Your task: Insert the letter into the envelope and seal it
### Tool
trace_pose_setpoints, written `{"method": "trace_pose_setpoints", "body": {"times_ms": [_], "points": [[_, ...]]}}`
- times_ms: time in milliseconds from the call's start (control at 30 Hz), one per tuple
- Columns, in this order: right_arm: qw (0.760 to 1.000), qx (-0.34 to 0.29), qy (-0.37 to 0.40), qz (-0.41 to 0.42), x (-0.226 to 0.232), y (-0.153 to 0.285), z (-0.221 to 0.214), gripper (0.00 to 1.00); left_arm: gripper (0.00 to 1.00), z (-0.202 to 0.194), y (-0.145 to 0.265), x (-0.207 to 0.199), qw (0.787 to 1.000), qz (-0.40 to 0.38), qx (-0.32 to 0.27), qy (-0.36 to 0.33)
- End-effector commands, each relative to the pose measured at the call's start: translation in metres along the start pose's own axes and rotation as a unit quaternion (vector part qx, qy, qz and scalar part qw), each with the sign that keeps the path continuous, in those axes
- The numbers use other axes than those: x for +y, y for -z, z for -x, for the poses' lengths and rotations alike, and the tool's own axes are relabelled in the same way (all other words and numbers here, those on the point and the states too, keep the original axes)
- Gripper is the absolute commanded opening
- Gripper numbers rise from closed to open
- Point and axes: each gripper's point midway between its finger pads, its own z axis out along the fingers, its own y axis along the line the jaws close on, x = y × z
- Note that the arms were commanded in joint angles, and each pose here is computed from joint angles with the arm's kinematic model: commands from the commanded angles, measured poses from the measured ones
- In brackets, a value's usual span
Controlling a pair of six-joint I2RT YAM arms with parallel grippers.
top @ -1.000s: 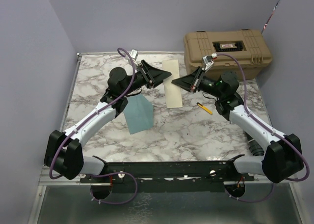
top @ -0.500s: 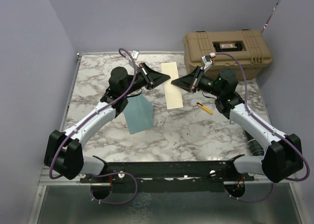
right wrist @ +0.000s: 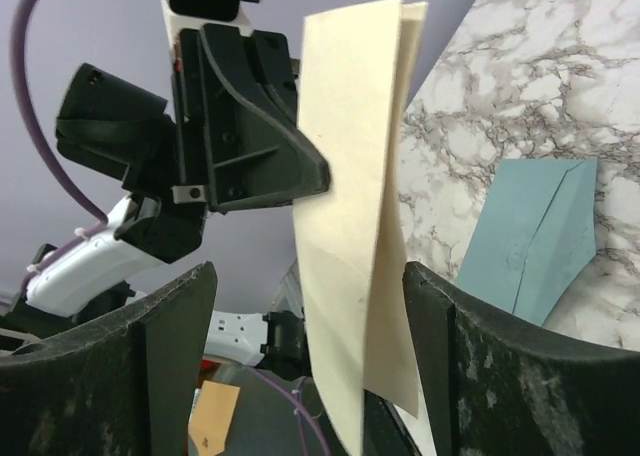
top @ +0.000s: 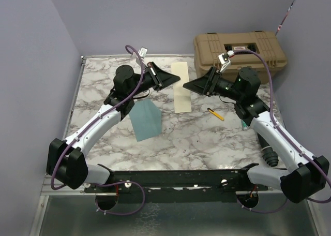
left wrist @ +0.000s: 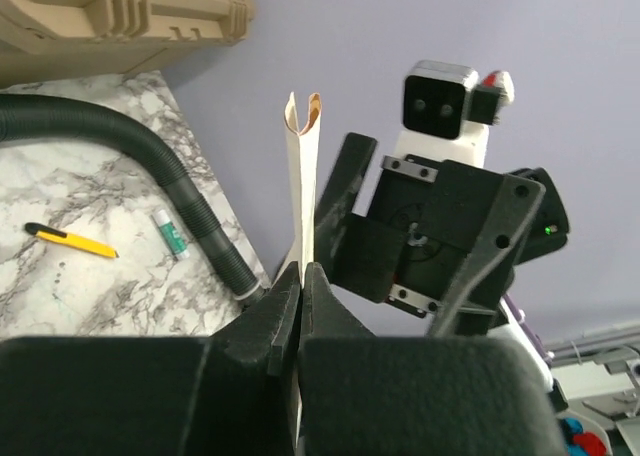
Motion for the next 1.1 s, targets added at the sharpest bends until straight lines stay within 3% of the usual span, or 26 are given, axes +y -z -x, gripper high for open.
{"method": "trace_pose_setpoints", "body": {"times_ms": [0,133,233,433,533,567,600,667,733,900,1067], "points": [[1.0,-0.001,0.02,-0.022,-0.01,-0.002,0.003,0.8,0.0,-0.002,0.005,-0.039,0.998,-0.055,0.031,-0.024],[1.0,0.001,0.021,0.021,0.003,-0.009,0.008,0.81,0.0,-0.003,0.01,-0.059,0.995,-0.088,0.043,-0.032],[0.993,0.026,0.037,0.113,0.033,-0.007,0.002,0.72,0.0,-0.003,0.012,-0.075,0.992,-0.115,0.051,-0.031],[0.988,0.027,0.031,0.149,0.048,0.0,0.0,0.27,0.0,0.004,0.013,-0.079,0.992,-0.118,0.035,-0.042],[0.99,0.016,0.029,0.138,0.046,-0.001,0.003,0.12,0.01,0.007,0.014,-0.079,0.992,-0.116,0.023,-0.049],[0.99,0.011,0.028,0.135,0.046,-0.001,0.005,0.06,0.11,0.008,0.014,-0.079,0.992,-0.115,0.019,-0.053],[0.992,0.005,0.026,0.127,0.043,-0.002,0.007,0.02,0.27,0.008,0.015,-0.079,0.992,-0.115,0.016,-0.058],[0.994,-0.011,0.02,0.107,0.037,-0.003,0.011,0.01,0.58,0.007,0.018,-0.077,0.991,-0.113,0.013,-0.068],[0.995,-0.03,0.018,0.094,0.033,-0.004,0.017,0.0,0.71,0.003,0.02,-0.067,0.991,-0.105,0.011,-0.082],[0.995,-0.069,0.002,0.069,0.021,-0.009,0.029,0.01,0.72,-0.009,0.024,-0.031,0.993,-0.075,0.035,-0.081],[0.993,-0.087,-0.015,0.075,0.012,-0.015,0.032,0.0,0.54,-0.027,0.032,-0.026,0.991,-0.088,0.07,-0.074]]}}
